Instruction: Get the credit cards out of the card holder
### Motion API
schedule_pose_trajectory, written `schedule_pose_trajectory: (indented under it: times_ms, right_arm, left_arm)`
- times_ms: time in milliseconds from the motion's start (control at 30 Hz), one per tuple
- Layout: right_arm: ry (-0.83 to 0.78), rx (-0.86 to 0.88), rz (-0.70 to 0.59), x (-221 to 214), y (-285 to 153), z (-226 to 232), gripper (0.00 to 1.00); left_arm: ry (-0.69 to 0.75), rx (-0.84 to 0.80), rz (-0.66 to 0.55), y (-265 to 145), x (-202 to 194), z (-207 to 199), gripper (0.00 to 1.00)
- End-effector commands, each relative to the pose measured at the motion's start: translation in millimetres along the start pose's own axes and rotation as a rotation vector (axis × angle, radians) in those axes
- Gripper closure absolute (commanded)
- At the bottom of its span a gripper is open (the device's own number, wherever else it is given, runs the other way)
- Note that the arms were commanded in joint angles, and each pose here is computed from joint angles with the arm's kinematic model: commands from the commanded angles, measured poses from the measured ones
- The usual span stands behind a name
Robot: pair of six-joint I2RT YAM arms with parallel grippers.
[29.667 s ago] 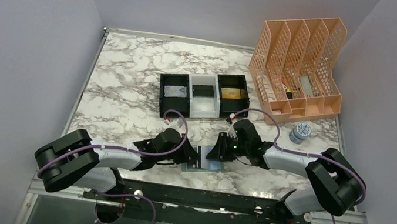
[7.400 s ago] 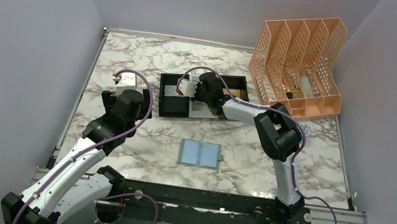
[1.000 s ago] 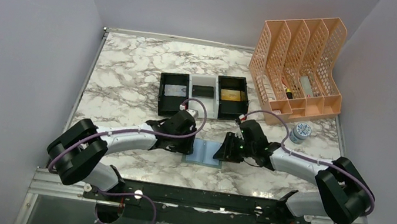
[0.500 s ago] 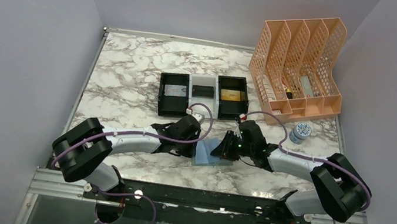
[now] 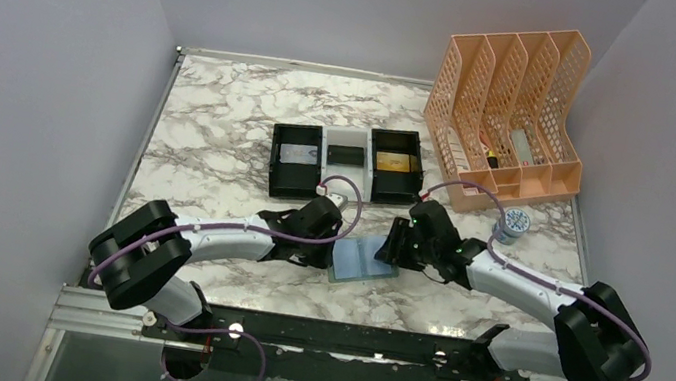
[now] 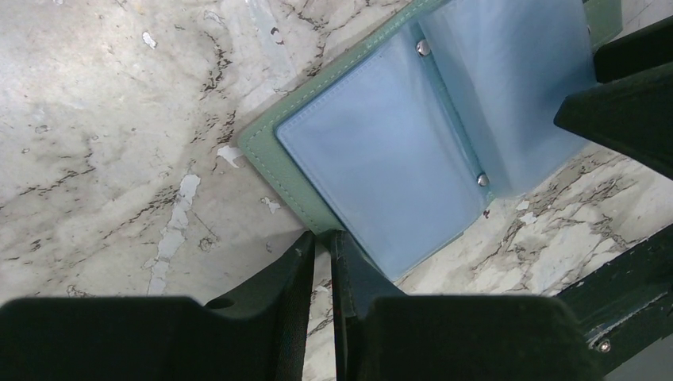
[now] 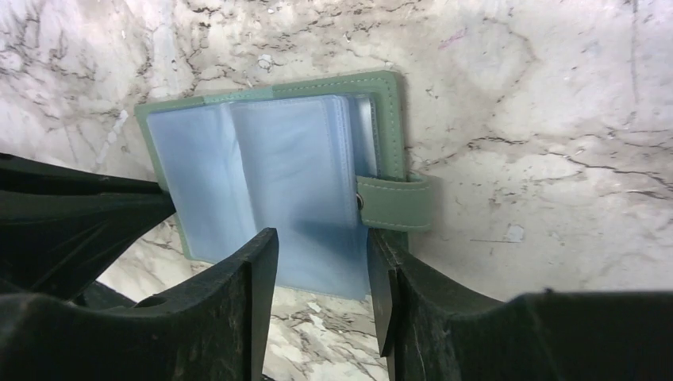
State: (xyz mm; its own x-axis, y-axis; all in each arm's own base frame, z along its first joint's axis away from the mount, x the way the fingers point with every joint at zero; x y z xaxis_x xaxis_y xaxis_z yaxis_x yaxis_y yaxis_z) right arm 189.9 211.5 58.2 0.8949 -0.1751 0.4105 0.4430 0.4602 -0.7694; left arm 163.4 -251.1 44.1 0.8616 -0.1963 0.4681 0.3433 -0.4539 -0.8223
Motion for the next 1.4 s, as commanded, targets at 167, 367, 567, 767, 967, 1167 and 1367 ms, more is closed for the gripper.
schedule_pose_trajectory:
  times_ms: [167, 367, 567, 767, 967, 1167, 1367]
  right_arm:
    - [-0.086, -0.108, 0.013, 1.9, 1.3, -14.4, 0.51]
    - [-0.08, -0.078, 0.059, -7.0, 9.4, -12.9, 0.51]
    - [-0.071, 0.065, 0.119, -19.8, 12.7, 3.2, 0.59]
    - [-0.029, 0.157, 0.117, -18.5, 13.1, 19.5, 0.67]
    - [-0.013, 0.175, 0.096, -14.3, 9.2, 24.7, 0.69]
    - [-0.009, 0.164, 0.097, -15.4, 9.9, 22.2, 0.74]
    - [-0.018, 0.095, 0.057, -8.9, 8.9, 13.5, 0.86]
  left_arm:
    - [0.018, 0.046, 0.08, 5.7, -16.0, 8.5, 0.83]
    - [0.021, 0.045, 0.082, 5.9, -16.5, 8.2, 0.84]
    - [0.024, 0.045, 0.082, 6.6, -15.6, 7.6, 0.84]
    - [0.027, 0.04, 0.084, 6.1, -15.7, 6.9, 0.84]
    - [0.021, 0.042, 0.079, 3.8, -17.2, 8.0, 0.84]
    - [0.023, 0.045, 0.075, 3.2, -15.9, 7.8, 0.85]
    - [0.032, 0.059, 0.072, 1.9, -13.3, 9.0, 0.85]
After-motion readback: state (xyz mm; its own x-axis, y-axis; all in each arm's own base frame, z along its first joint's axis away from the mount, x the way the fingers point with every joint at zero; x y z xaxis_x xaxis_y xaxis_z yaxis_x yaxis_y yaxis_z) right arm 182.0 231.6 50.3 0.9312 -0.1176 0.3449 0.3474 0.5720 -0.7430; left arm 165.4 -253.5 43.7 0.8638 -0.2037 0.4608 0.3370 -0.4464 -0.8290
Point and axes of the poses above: each gripper's point midway between its finger pads, its own y axis out along the fingers, its own z axis along the line the jaws close on, x = y × z, the point moved 3 cm from there along -y, back along the fingers, and after that the axes turned 3 degrees about y, right-handed, at the moved point
